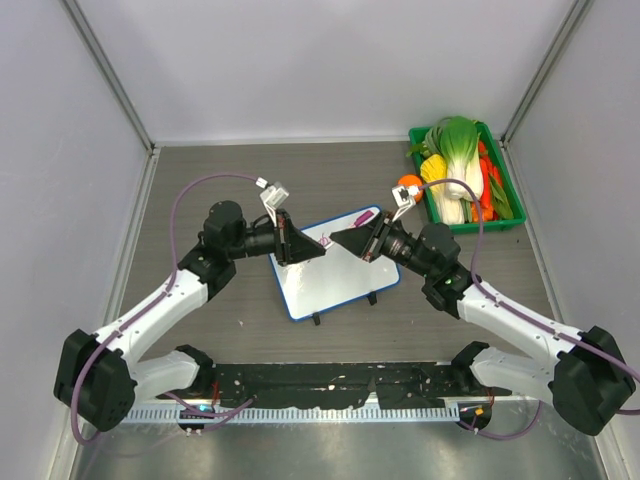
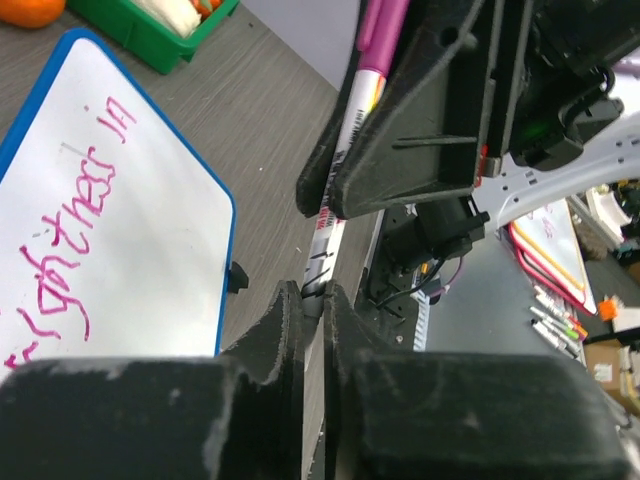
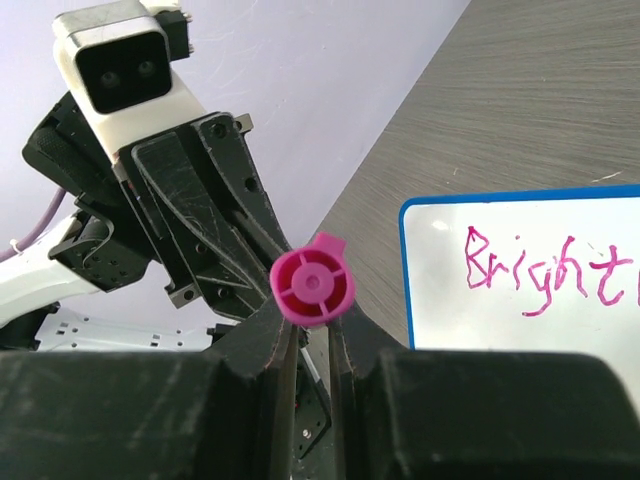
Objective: Write a sentence on the whiteboard
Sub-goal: Write with the whiteboard marker on the whiteboard.
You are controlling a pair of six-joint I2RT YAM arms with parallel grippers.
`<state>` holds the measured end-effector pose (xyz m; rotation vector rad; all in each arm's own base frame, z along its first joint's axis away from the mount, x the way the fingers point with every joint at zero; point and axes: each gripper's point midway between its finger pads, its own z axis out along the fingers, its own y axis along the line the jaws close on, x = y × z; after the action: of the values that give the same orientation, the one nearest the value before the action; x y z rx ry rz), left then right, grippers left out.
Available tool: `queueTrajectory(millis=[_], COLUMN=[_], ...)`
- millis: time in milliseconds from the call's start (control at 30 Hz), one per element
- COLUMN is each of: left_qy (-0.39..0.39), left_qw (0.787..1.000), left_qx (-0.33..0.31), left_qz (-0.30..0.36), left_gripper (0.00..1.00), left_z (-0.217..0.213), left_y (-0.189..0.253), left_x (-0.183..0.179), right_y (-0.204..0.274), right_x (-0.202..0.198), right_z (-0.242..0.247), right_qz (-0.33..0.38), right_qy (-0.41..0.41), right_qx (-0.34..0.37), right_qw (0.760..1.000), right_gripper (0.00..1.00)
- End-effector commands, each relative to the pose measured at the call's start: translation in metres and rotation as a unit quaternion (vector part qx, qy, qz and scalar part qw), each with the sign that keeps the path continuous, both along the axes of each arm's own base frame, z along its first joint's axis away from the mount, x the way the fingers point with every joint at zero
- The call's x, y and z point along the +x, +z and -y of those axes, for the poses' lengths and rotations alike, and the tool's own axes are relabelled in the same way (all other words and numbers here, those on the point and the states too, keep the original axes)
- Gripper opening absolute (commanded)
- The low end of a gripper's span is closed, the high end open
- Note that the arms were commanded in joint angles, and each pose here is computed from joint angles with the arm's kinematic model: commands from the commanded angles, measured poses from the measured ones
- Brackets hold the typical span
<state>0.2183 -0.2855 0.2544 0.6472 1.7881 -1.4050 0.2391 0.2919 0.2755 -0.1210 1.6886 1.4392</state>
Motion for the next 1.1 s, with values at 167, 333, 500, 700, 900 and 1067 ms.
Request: queueTrajectory(millis=[167, 333, 500, 700, 900, 1067], left_qy=[-0.014, -0.033, -0.036, -0.070, -0.099, -0.100], left_qw=[1.000, 0.999, 0.999, 0.997, 0.995, 0.994], left_qx=[-0.011, -0.007, 0.008, 0.009, 0.008, 0.010], left_qz=[0.023, 0.017, 0.027, 0.030, 0.032, 0.031], left_gripper=[0.00, 0.00, 0.00, 0.00, 0.00, 0.00], left_z=[0.008, 0.007, 0.001, -0.001, 0.006, 0.008], left_y=[0.021, 0.029, 0.039, 0.047, 0.048, 0.048], left_x=[0.000, -0.010, -0.021, -0.038, -0.049, -0.048], right_y=[0.020, 0.026, 0.041, 0.053, 0.053, 0.046], right_x=[0.004, 0.004, -0.005, -0.043, -0.054, -0.058], right_z=[0.009, 0.022, 0.033, 0.022, 0.018, 0.009], right_qz=[0.037, 0.061, 0.084, 0.103, 0.095, 0.084], right_qy=[-0.018, -0.011, 0.039, 0.168, 0.204, 0.227], right_qx=[0.007, -0.017, -0.009, 0.021, 0.028, 0.025], right_qw=[0.999, 0.998, 0.996, 0.980, 0.974, 0.970], right_gripper=[0.09, 0.42, 0.73, 0.79, 0.74, 0.55])
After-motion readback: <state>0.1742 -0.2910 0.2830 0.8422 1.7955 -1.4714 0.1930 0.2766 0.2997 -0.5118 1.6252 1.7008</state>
